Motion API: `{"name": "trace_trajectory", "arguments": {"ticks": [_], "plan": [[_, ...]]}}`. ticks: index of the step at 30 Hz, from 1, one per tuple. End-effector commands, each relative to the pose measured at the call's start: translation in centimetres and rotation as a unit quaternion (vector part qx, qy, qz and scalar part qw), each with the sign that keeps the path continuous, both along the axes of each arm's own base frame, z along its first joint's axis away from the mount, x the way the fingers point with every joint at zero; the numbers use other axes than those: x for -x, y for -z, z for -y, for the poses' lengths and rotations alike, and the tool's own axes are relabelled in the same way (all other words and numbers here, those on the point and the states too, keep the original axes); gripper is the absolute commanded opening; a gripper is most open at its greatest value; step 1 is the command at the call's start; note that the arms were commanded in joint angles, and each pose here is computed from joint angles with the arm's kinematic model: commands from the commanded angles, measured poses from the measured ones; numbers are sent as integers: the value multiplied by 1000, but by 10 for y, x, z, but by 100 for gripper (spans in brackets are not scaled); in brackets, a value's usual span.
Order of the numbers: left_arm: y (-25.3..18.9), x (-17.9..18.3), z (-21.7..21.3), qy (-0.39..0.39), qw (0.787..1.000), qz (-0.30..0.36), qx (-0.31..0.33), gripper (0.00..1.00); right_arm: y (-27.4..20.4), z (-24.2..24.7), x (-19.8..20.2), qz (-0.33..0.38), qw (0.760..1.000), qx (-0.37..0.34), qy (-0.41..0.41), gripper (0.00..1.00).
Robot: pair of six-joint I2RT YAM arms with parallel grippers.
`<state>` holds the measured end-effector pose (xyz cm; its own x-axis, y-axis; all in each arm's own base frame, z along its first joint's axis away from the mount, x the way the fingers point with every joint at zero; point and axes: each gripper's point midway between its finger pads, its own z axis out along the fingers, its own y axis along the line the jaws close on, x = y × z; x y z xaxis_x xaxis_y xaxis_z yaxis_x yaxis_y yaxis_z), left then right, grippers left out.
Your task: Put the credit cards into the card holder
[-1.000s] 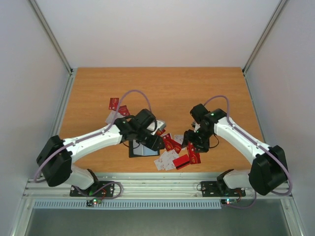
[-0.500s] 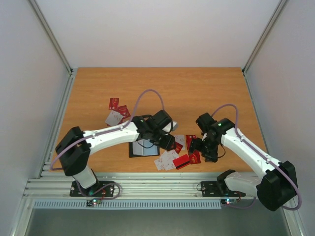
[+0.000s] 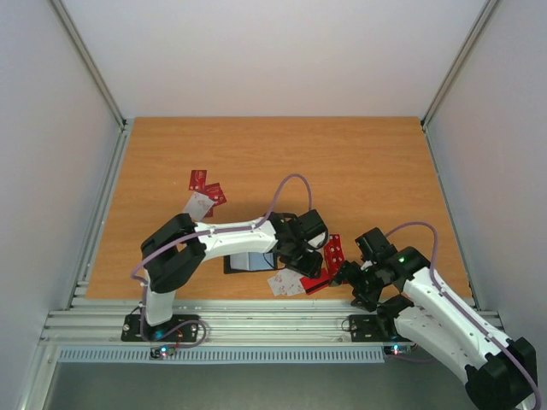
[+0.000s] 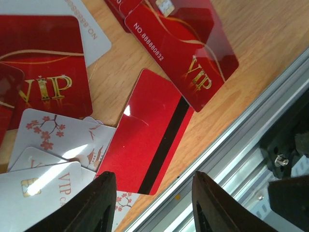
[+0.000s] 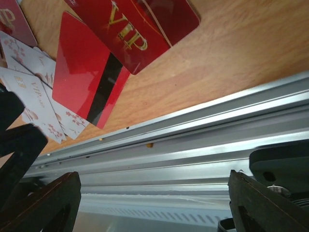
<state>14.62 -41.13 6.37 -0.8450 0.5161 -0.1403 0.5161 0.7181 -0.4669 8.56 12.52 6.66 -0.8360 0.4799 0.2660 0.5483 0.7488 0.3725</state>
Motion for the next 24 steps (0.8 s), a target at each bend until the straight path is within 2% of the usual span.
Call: {"name": "trace_trajectory", "arguments": {"ticks": [1, 6, 10, 15, 21, 24], "plan": [[6, 7, 8, 11, 1000, -25, 0, 46, 2, -9, 5, -30, 998, -33, 42, 84], [16, 14, 7, 37, 999, -37, -4, 45, 12, -18, -3, -30, 996, -54, 66, 84], [20, 18, 9, 51, 998, -45, 4, 45, 20, -20, -13, -30, 996, -43, 73, 84], [29, 20, 0, 58, 997, -49, -15, 45, 32, -32, -19, -25, 995, -52, 79, 83], [32, 13, -6, 61, 997, -26, -35, 45, 51, -46, -29, -21, 993, -81, 80, 82], [20, 8, -1, 62, 998, -5, -14, 46, 49, -50, -31, -20, 995, -81, 63, 82]]}}
